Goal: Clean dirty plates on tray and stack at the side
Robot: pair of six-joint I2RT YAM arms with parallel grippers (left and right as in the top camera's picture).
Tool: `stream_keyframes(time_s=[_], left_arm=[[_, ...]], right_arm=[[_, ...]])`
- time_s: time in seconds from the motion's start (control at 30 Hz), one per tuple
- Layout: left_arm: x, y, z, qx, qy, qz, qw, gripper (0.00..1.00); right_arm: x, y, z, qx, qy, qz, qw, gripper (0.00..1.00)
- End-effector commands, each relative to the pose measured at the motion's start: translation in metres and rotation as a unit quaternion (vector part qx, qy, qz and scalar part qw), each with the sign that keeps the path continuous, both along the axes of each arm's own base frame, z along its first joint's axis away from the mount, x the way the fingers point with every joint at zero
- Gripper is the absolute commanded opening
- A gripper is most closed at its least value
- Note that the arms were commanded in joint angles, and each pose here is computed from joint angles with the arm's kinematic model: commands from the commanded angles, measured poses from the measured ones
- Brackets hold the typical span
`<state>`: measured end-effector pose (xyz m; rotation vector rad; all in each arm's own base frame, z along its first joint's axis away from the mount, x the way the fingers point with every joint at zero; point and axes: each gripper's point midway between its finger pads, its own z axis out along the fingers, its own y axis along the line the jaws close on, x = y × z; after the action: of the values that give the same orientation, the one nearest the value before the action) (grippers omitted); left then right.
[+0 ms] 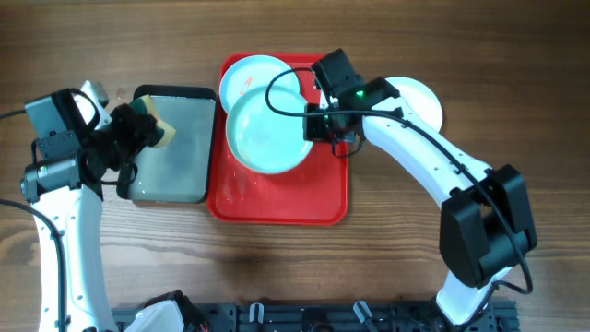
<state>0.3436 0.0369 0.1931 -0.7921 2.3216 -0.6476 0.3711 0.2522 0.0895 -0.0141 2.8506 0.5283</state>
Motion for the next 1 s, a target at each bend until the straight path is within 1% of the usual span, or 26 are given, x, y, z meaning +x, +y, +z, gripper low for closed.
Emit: stream_keyframes(time_s=[0.0,0.1,0.23,0.33,0.57,0.7,0.83,0.9,0.97], left_arm=[[0.0,-0.001,0.01,0.004,-0.016,-0.012,1.0,0.04],[0.0,-0.001,0.009,0.004,-0.015,-0.012,1.0,0.04],[-0.001,-0.002,0.008,0.003,-0.01,-0.012,1.0,0.04],[-0.002,-0.002,0.008,0.002,-0.009,-0.012,1.0,0.04],[-0.012,-0.006,0.0,0.008,0.011,-0.03,0.999,0.04],[-0.017,-0.007,-0.004,0.004,0.024,-0.031,0.999,0.04],[-0.02,-0.009,-0.006,0.001,0.033,-0.031,0.999,0.04],[-0.021,-0.009,-0.007,0.0,0.036,-0.031,0.999,0.04],[-0.022,-0.009,-0.007,-0.001,0.038,-0.031,0.999,0.04]], right_arm=[[0.024,0.017,0.028,0.016,-0.076,-0.01,0.997,0.04],[0.04,0.031,0.041,0.032,-0.123,-0.024,0.992,0.04],[0.051,0.062,0.06,0.072,-0.179,-0.014,0.981,0.04],[0.055,0.076,0.061,0.08,-0.199,-0.028,0.976,0.04],[0.058,0.124,0.054,0.101,-0.253,-0.015,0.962,0.04],[0.061,0.142,0.055,0.1,-0.294,-0.024,0.95,0.04],[0.059,0.164,0.064,0.096,-0.353,0.003,0.931,0.04],[0.057,0.179,0.072,0.091,-0.394,0.037,0.914,0.04],[0.058,0.186,0.081,0.065,-0.444,0.065,0.891,0.04]])
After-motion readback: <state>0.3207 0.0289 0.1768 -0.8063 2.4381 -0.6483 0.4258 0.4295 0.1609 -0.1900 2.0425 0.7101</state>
